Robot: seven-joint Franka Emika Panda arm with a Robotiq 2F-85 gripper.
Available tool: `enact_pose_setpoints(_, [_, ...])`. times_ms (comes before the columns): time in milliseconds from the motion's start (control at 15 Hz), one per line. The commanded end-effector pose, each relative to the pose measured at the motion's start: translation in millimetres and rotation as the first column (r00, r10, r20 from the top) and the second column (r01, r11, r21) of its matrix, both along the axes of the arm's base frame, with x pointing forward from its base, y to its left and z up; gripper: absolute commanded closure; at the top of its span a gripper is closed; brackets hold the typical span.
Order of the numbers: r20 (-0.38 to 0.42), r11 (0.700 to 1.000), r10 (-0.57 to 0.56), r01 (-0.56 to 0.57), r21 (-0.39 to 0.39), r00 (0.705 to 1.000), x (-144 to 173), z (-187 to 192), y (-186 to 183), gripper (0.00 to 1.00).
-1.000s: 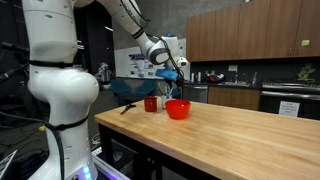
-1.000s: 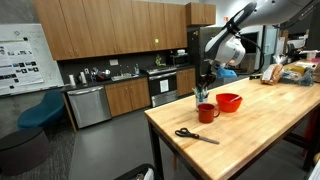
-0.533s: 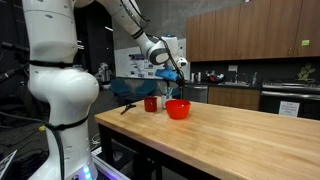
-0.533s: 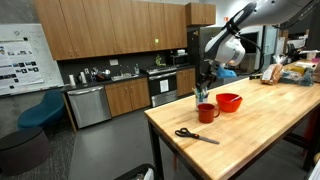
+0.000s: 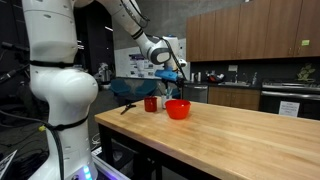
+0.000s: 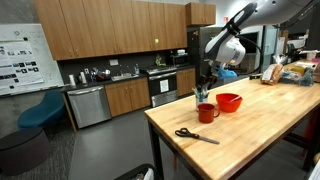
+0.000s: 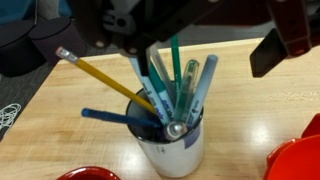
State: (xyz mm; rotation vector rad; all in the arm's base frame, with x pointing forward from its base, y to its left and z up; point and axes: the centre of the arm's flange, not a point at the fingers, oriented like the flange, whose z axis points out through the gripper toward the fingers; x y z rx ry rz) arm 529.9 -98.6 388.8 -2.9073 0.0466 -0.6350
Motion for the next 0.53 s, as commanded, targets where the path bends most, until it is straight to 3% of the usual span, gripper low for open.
enact_pose_setpoints(0, [-0.006,1.0,0.017,-0.017,-0.024,1.0,-3.9,9.7,-5.4,0.12])
enact_pose_setpoints(67, [-0.006,0.999,0.02,-0.02,-0.027,1.0,-4.2,10.1,-6.9,0.26])
enact_pose_setpoints(467, [-0.025,0.998,0.045,-0.046,-0.038,0.999,-7.7,14.7,-6.2,0.73])
